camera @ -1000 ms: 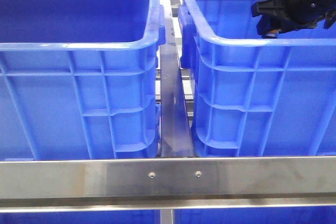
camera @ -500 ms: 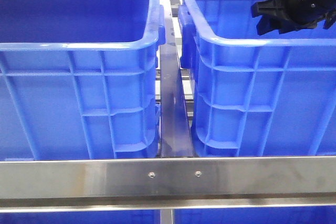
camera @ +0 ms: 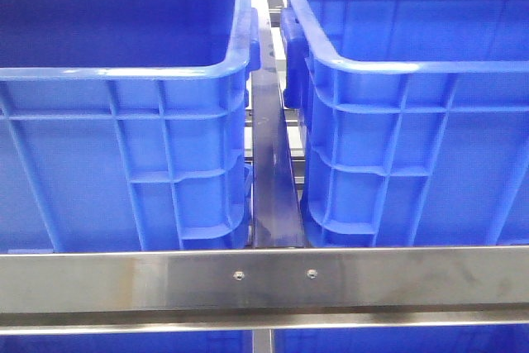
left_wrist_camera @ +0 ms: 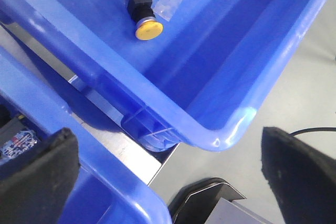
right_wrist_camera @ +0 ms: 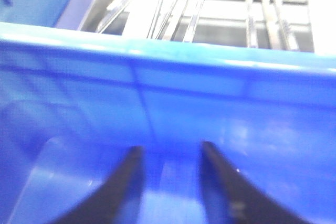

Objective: Pick red and yellow buttons and place in box
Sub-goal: 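Move the left gripper back over the bin of buttons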

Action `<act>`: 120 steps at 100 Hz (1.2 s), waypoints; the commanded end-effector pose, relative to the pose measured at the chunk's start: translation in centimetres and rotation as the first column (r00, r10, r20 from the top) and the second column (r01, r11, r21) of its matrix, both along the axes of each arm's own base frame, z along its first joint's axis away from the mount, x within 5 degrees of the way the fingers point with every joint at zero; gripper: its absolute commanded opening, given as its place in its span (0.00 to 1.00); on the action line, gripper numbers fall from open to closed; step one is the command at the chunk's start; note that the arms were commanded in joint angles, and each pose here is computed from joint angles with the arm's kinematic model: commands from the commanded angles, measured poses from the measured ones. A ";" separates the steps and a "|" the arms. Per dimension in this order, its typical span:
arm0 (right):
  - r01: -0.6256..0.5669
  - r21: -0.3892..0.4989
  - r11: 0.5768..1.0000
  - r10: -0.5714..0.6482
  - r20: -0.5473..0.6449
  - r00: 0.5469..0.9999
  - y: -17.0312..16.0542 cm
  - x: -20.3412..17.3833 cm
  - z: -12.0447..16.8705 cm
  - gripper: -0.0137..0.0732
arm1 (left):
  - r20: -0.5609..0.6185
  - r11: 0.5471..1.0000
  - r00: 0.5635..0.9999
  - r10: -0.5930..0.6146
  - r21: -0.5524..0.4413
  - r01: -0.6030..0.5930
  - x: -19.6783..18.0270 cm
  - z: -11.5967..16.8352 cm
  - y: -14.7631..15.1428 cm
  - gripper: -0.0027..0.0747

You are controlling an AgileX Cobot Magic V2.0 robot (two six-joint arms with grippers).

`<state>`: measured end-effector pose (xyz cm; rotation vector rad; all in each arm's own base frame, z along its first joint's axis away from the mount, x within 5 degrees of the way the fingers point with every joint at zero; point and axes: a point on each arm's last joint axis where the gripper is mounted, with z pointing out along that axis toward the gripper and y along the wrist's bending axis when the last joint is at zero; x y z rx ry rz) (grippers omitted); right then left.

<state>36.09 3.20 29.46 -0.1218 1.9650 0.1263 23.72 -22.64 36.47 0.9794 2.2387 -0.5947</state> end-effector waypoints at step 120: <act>-0.070 0.034 0.997 0.065 0.116 0.991 -0.3 -12.9 2.4 0.08 | -0.179 0.815 0.797 0.576 0.190 -0.547 8.3 -2.7 13.7 0.87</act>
